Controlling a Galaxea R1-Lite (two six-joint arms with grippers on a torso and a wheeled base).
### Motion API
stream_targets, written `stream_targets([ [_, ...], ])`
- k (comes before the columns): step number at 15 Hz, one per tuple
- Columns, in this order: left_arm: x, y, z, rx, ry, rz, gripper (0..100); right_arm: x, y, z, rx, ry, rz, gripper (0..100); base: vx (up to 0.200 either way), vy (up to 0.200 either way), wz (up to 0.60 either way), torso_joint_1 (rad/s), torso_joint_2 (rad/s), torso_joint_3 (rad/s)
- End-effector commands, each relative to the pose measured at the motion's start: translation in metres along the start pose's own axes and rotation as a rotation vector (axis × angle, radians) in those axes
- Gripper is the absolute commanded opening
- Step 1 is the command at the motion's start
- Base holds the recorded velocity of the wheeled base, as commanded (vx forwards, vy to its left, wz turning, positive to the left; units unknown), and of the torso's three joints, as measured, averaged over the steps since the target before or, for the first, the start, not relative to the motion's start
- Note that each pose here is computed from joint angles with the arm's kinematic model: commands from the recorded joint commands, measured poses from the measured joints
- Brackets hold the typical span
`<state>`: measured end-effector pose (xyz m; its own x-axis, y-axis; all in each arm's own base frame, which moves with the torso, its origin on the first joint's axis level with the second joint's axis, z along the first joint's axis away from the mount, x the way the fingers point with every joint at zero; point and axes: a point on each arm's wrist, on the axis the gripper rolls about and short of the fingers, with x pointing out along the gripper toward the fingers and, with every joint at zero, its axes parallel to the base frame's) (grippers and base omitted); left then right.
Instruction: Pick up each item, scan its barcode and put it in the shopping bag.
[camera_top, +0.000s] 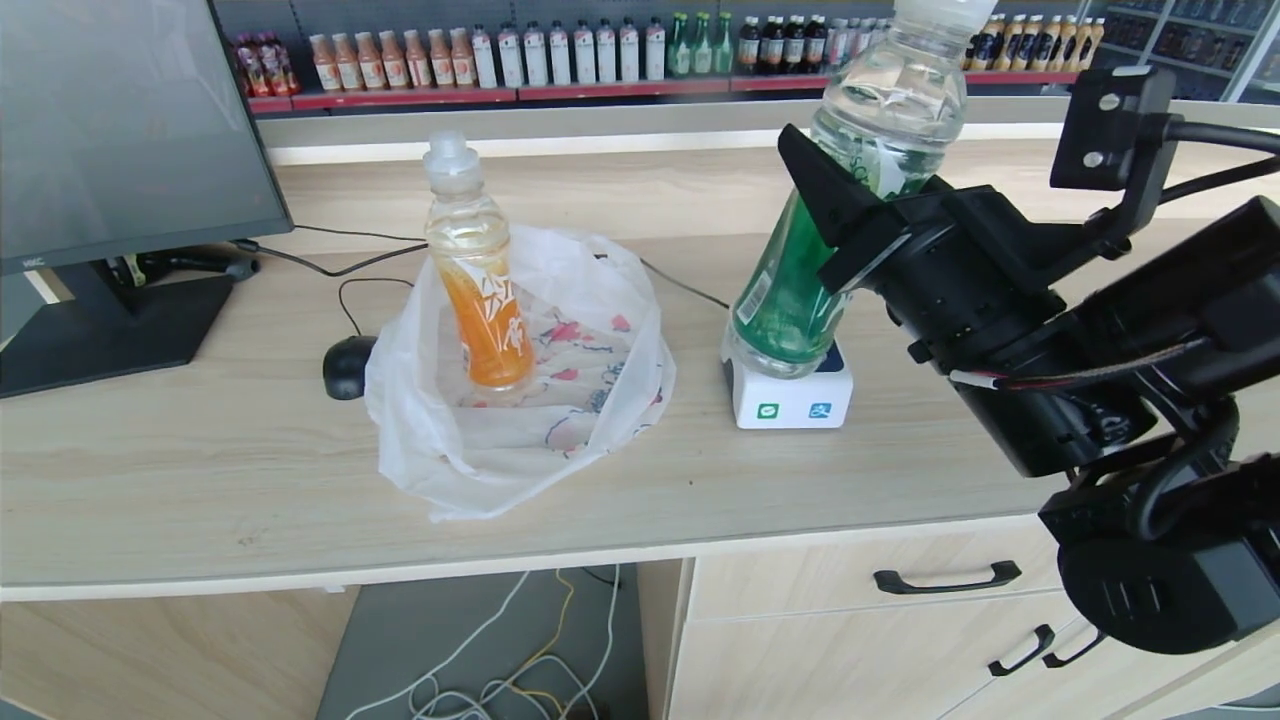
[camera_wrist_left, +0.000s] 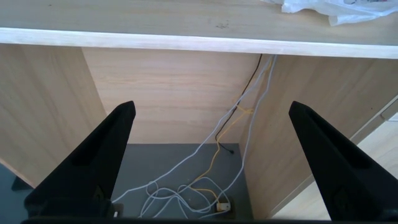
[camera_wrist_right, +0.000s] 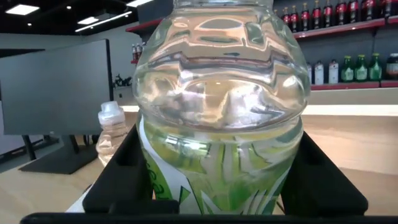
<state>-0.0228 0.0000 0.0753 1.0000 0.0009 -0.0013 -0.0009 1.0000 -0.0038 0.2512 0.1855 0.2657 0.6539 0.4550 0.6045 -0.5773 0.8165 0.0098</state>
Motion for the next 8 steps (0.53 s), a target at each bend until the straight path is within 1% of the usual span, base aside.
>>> stream_targets([
  [1, 0.0, 0.0, 0.0, -0.001, 0.0, 0.001, 100, 0.0003, -0.0008, -0.003, 0.001, 0.004, -0.001, 0, 0.0, 0.2, 0.0, -0.002, 0.01, 0.007],
  [3, 0.0, 0.0, 0.0, -0.005, 0.0, 0.001, 100, 0.0003, -0.0018, -0.0025, 0.002, -0.001, -0.002, 0, 0.0, 0.2, 0.0, 0.002, 0.0, 0.005],
  [8, 0.0, 0.0, 0.0, -0.005, 0.0, 0.001, 100, -0.0002, -0.0018, -0.0026, 0.004, -0.003, -0.002, 0, 0.0, 0.2, 0.0, 0.0, 0.0, 0.0],
])
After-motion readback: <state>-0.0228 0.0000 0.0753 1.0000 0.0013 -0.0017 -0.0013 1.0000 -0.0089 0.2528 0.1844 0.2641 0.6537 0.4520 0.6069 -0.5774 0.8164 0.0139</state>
